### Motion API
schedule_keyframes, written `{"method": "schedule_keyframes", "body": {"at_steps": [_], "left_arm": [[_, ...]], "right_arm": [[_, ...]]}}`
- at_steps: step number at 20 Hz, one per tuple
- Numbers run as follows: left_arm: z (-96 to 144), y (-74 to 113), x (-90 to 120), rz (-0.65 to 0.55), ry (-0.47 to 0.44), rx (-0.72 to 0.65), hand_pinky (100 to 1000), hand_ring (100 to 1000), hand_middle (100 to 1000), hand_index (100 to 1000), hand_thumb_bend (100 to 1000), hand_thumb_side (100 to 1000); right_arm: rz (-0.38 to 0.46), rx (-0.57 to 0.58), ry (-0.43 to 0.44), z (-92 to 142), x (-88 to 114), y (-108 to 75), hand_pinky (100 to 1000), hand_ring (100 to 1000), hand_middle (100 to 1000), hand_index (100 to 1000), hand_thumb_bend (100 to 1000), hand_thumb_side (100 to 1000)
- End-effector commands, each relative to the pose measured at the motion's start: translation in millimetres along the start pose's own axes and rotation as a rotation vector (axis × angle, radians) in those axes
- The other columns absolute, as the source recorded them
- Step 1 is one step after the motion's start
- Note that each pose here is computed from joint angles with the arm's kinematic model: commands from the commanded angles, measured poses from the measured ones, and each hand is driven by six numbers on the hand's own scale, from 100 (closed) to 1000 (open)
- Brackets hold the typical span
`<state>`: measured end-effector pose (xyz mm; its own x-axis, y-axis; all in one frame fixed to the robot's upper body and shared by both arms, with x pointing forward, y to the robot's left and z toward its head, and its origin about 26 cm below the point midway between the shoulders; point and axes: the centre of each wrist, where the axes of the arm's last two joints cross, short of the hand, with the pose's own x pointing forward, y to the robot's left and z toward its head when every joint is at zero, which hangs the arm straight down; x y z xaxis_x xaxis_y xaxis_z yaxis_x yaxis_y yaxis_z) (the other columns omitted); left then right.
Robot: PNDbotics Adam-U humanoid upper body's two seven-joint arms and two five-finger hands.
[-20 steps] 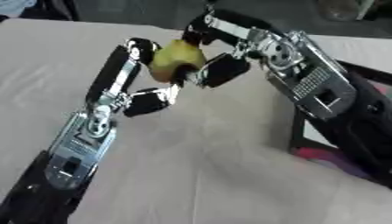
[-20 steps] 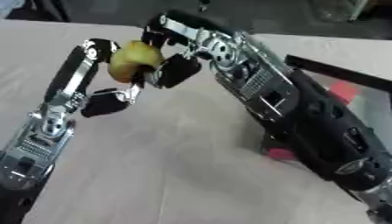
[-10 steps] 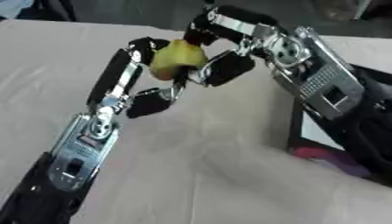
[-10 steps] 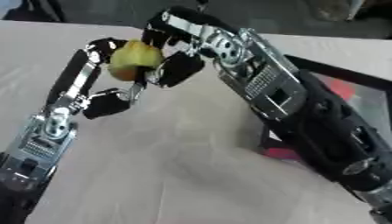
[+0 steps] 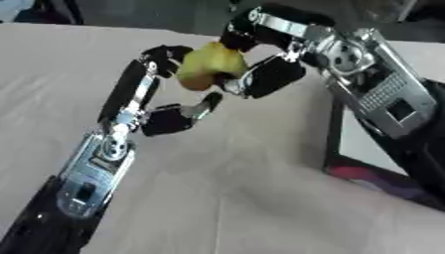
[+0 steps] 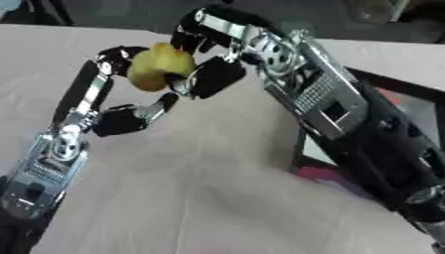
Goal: Pick up the objects with one hand, pass them to the other hand, and then place them into the box on the other side of the table.
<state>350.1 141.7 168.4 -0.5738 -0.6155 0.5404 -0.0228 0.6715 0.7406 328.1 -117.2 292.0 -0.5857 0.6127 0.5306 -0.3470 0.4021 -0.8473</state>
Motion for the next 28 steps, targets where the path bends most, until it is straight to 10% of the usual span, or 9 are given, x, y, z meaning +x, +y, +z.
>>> {"method": "schedule_keyframes", "body": {"at_steps": [1,13,28], "left_arm": [[3,14.2,-4,-0.034,0.0,0.031,705,671,680,827,521,427],[33,43.4,-46,-0.088,0.192,0.142,697,657,663,809,389,466],[64,102.0,-72,-0.062,0.333,0.482,704,652,666,812,279,596]], "right_arm": [[0.012,-0.049,-0.003,15,3,-16.1,843,765,450,557,191,100],[-0.141,-0.226,0.068,69,-28,-39.9,855,791,469,587,175,100],[-0.252,-0.471,0.352,119,-125,-36.2,862,803,484,604,190,100]]}}
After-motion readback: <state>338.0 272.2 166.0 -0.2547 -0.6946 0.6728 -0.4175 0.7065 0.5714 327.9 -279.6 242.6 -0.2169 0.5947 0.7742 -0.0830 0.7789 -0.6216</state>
